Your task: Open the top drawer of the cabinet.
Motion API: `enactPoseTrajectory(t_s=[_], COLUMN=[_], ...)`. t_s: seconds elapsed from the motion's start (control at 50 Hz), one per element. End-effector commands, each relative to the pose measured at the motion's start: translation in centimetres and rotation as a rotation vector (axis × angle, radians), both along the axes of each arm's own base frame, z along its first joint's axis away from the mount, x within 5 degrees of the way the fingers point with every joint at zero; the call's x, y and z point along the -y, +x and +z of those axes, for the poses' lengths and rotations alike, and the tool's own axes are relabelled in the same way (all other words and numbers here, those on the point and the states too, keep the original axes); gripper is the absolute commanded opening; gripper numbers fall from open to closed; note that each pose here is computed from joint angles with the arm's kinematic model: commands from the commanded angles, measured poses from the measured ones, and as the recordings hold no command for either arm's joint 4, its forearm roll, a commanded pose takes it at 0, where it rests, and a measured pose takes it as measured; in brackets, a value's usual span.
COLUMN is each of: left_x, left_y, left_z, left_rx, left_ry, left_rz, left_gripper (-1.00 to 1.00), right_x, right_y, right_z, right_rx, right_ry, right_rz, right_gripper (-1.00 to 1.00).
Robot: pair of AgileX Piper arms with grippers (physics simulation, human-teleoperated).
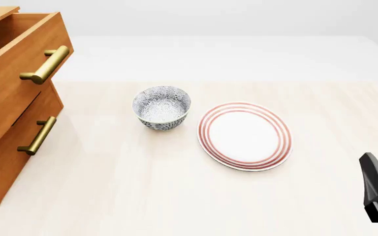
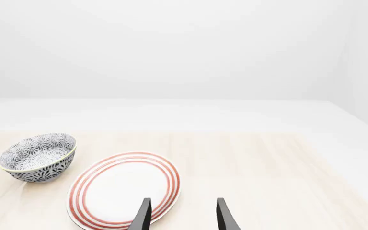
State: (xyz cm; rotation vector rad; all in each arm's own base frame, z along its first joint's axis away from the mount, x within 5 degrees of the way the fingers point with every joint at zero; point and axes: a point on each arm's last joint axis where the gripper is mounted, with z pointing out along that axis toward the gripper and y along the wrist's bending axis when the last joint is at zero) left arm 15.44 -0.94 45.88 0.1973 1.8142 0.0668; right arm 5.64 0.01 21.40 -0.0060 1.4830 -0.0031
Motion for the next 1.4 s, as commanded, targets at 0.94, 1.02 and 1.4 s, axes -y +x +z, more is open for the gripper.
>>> enactPoseTrajectory(t_s=[0.94, 1.02, 1.4], left_x=[-0.7, -1.0, -1.0], left_y=[3.5, 3.2, 3.6], left_z=[-1.8, -2.0, -3.6], left_rx=[-0.208, -0.211, -0.256], left_ry=[-0.121, -0.124, -0.139], left_rz=[0.097, 0.111, 0.121], left_gripper=[1.0, 1.0, 1.0], right_x=[0.0, 0.0, 0.0], right_y=[0.0, 0.0, 0.0], right_z=[0.0, 0.0, 0.0], right_rx=[0.0, 0.0, 0.0], right_ry=[0.0, 0.0, 0.0], right_rz=[0.0, 0.0, 0.0], right_gripper=[1.0, 1.0, 1.0])
